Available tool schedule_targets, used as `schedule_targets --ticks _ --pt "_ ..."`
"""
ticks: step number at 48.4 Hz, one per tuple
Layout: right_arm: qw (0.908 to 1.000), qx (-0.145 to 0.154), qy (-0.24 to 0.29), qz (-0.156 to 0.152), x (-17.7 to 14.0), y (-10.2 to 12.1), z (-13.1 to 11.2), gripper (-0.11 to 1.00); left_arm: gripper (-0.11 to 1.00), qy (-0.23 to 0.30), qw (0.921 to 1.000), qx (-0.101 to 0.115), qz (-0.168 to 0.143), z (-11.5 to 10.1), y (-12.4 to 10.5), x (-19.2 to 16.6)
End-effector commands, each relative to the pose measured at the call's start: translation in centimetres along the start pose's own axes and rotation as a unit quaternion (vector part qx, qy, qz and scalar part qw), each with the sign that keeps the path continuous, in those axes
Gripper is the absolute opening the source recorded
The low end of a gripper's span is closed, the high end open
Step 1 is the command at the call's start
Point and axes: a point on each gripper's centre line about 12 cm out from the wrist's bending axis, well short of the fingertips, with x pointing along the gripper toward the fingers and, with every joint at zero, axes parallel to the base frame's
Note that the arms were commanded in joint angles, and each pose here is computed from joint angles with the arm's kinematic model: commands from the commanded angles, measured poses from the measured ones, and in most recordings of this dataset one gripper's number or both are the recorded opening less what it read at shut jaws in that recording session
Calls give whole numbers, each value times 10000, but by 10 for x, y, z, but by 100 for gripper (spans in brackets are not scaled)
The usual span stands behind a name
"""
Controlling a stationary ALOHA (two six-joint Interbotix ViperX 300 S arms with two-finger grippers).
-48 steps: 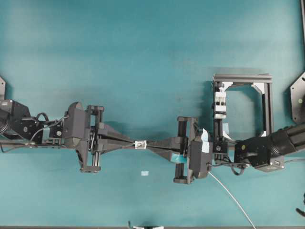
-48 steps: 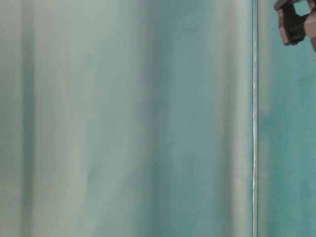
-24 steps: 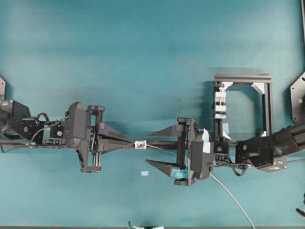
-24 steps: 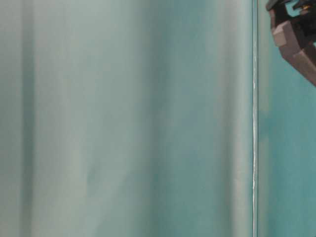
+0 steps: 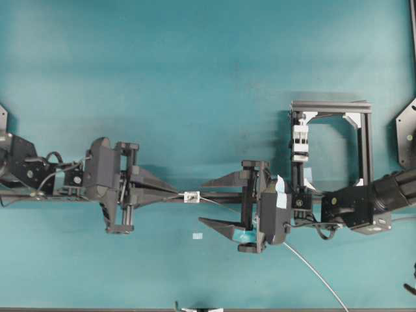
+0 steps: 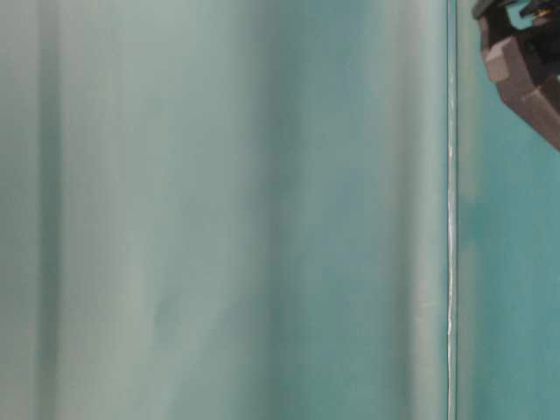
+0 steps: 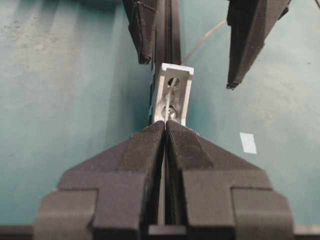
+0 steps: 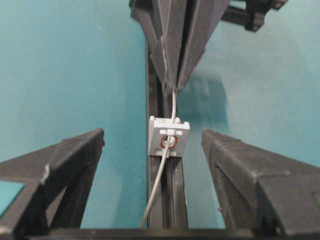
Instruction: Insert the wire through the hole in the metal fitting marked with a red label. (retake)
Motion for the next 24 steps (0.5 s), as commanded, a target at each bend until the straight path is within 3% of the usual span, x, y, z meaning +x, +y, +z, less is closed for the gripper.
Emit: schedule_targets --ticks 1,24 --pt "9998 97 -180 57 -2 3 15 86 -10 -151 9998 -47 -100 13 -5 -7" --pt "9998 81 -154 51 -3 2 13 86 -10 345 9992 -17 -216 5 -2 -42"
